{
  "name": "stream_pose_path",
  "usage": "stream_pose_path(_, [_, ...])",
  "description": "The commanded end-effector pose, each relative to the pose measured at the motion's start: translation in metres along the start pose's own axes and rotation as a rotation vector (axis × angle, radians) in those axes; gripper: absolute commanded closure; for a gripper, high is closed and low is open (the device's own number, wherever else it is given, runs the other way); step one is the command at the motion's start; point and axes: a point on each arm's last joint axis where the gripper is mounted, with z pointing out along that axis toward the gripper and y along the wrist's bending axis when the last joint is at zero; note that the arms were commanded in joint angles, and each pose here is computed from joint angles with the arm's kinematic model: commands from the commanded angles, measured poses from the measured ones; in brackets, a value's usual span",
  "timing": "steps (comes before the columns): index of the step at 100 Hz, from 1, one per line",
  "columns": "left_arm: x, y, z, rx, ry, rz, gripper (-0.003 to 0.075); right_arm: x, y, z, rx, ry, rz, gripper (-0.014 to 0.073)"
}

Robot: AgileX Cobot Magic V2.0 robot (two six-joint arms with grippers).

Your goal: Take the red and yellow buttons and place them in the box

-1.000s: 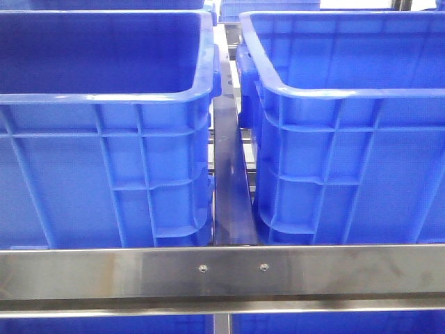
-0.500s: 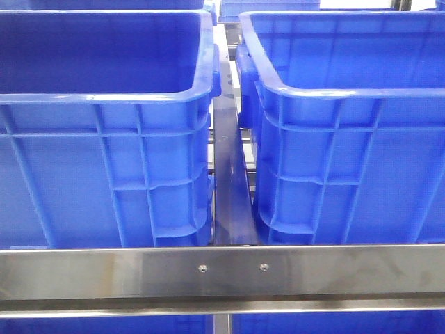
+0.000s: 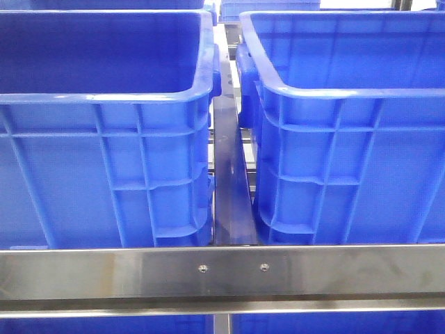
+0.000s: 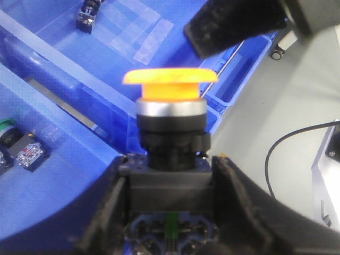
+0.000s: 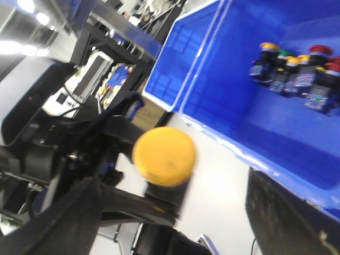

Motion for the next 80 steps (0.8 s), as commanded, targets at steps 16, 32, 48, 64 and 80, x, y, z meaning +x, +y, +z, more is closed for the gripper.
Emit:
stream_pose_path(16, [-0.014,-0.003,-0.013,0.016,-0.116,-0.007,0.0739,-0.012,0.019,0.015,-0.081,-0.031,-0.003,0.0013])
stream_pose_path(32, [-0.014,-0.003,-0.013,0.016,-0.116,-0.007,0.0739,-0.015,0.017,0.026,-0.097,0.000,0.014,0.0013])
stream_pose_path(48, [-0.014,-0.003,-0.013,0.016,-0.116,-0.007,0.0739,-0.017,0.019,0.037,-0.120,0.031,0.015,0.0013])
stream_pose_path(64, [-0.014,-0.003,-0.013,0.016,-0.116,-0.007,0.0739,-0.017,0.018,0.045,-0.131,0.053,0.024,0.0045])
stream_pose_path(80, [-0.014,-0.003,-0.013,0.016,-0.116,-0.007,0.0738,-0.016,0.017,0.046,-0.132,0.059,0.028,0.0288])
